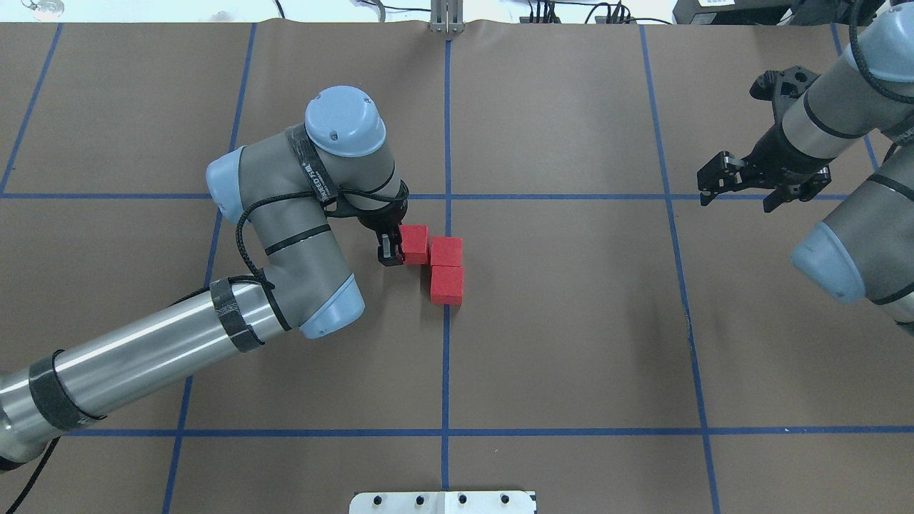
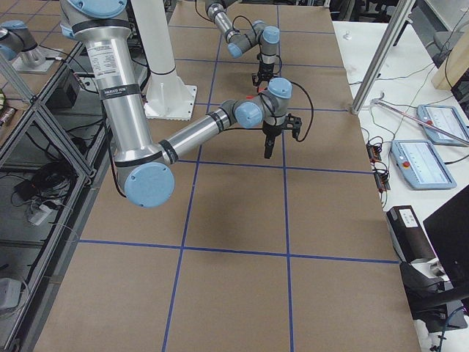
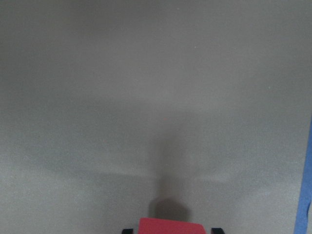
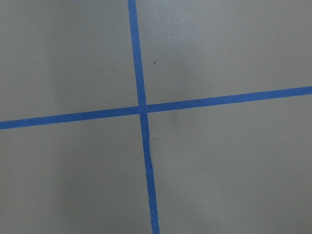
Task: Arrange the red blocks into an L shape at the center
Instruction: 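Lower the cube beside the center pair, forming an L, with left gripper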
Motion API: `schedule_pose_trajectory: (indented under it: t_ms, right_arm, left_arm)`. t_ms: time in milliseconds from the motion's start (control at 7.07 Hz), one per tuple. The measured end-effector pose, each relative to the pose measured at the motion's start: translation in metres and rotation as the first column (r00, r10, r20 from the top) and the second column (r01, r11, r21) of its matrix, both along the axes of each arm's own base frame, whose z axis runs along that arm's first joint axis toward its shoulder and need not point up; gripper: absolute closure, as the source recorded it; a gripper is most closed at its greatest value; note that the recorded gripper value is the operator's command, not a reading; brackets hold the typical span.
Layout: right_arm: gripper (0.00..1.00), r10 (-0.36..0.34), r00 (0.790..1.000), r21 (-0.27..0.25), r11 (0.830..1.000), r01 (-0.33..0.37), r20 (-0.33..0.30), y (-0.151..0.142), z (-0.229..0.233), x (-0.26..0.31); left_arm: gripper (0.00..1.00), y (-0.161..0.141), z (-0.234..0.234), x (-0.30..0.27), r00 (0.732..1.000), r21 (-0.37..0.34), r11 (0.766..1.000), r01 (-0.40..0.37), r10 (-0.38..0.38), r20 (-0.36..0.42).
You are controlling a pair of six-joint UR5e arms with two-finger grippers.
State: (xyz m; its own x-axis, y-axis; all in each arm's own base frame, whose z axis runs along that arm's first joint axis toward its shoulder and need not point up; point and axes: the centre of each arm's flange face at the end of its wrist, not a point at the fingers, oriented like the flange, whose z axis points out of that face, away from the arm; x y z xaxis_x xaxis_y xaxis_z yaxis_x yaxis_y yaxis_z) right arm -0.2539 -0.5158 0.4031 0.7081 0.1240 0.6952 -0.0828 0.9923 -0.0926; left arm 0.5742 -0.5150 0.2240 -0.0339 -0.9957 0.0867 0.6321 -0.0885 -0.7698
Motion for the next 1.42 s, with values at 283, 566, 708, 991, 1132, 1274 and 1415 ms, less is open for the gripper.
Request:
schedule_pose_trajectory:
  t_ms: [283, 566, 708, 991, 1132, 1274, 1415]
  right_arm:
    - [0.00, 0.000, 1.000, 0.000, 1.000, 0.000, 0.000, -0.0001, 0.0003, -0.0001]
    - [0.00, 0.000, 1.000, -0.001, 1.000, 0.000, 0.000, -0.0001, 0.0003, -0.0001]
    - [0.00, 0.000, 1.000, -0.001, 1.000, 0.000, 0.000, -0.0001, 0.0003, -0.0001]
    - [0.00, 0.000, 1.000, -0.001, 1.000, 0.000, 0.000, -0.0001, 0.0003, -0.0001]
    - [0.00, 0.000, 1.000, -0.001, 1.000, 0.000, 0.000, -0.0001, 0.0003, -0.0001]
    - [0.00, 0.000, 1.000, -0.001, 1.000, 0.000, 0.000, -0.0001, 0.0003, -0.0001]
    - [0.00, 0.000, 1.000, -0.001, 1.000, 0.000, 0.000, -0.0001, 0.0003, -0.0001]
  left_arm:
    - [1.00, 0.0009, 0.0007, 0.0037, 1.000, -0.005, 1.000, -0.002, 0.002, 0.004]
    - [1.00, 0.0026, -0.0002, 0.0057, 1.000, -0.006, 1.000, -0.004, 0.004, 0.003]
    - [1.00, 0.0037, -0.0002, 0.0067, 1.000, -0.006, 1.000, -0.006, 0.006, 0.003]
    - [1.00, 0.0066, 0.0004, 0.0092, 1.000, -0.007, 1.000, -0.011, 0.011, 0.004]
    - [1.00, 0.0082, 0.0001, 0.0103, 1.000, -0.005, 1.000, -0.014, 0.014, 0.003]
    - [1.00, 0.0092, -0.0005, 0.0108, 1.000, -0.005, 1.000, -0.016, 0.016, 0.002]
    - [1.00, 0.0101, -0.0014, 0.0107, 1.000, -0.006, 1.000, -0.019, 0.019, -0.001]
